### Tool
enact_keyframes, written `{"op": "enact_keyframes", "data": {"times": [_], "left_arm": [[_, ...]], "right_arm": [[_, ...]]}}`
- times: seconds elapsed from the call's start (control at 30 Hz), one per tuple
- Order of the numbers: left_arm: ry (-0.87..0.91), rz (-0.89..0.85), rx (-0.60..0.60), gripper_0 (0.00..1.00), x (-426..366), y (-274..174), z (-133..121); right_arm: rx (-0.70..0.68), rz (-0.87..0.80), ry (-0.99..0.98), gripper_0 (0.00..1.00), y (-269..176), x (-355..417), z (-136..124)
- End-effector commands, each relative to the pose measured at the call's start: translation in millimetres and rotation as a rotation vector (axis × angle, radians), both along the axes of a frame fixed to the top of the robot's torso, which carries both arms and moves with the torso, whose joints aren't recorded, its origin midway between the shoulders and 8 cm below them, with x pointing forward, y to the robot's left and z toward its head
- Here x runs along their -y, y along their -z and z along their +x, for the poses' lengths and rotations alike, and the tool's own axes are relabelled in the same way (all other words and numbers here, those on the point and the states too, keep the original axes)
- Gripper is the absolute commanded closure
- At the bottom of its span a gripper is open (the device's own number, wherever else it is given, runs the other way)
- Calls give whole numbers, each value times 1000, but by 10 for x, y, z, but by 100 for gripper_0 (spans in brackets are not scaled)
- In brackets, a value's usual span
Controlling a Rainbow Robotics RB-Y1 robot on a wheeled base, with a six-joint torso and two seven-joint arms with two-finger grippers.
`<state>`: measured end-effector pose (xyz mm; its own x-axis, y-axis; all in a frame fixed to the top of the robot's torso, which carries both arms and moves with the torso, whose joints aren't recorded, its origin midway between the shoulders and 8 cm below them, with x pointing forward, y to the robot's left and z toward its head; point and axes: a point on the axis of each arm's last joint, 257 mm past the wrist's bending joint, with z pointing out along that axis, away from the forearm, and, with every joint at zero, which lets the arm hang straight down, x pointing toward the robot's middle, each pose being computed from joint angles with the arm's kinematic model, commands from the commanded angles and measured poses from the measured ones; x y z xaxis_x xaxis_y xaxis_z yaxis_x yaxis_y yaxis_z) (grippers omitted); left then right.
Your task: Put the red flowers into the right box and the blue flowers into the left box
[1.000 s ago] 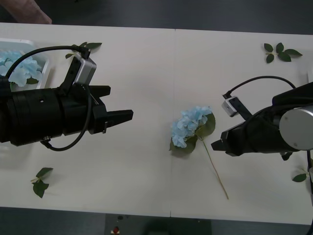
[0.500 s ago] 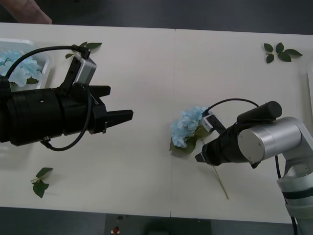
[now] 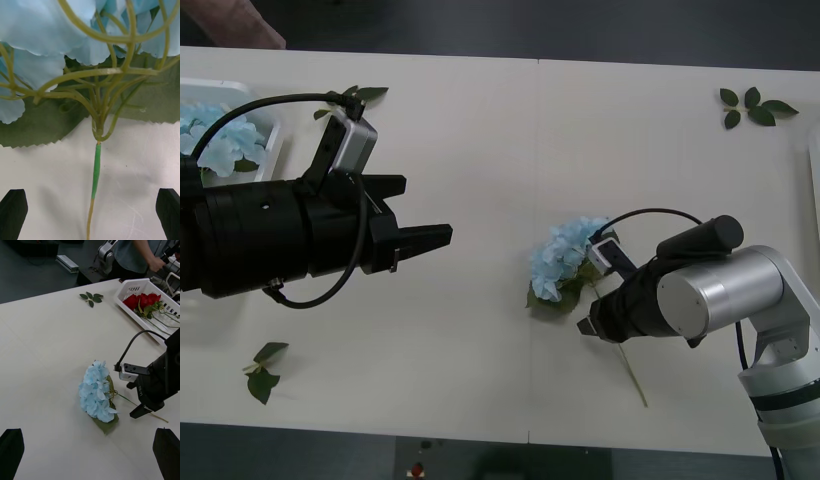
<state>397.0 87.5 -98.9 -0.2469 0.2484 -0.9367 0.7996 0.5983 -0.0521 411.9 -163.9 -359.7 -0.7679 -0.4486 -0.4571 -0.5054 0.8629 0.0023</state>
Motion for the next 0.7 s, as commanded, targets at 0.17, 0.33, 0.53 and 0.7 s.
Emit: {"op": "enact_keyframes", "data": {"times": [0.17,0.33,0.53,0.7], "left_arm": [[7,-8,33,0,19,-76,-10],[7,-8,33,0,19,-76,-10],[7,-8,33,0,19,-76,-10],[7,-8,33,0,19,-76,-10]], "right_arm": [[0,5,37,0,53,20,-57],[-1,7,43,0,74,-3,-73],[-1,7,43,66,92,-50,-83],[2,3,44,100,105,-54,-88]]}}
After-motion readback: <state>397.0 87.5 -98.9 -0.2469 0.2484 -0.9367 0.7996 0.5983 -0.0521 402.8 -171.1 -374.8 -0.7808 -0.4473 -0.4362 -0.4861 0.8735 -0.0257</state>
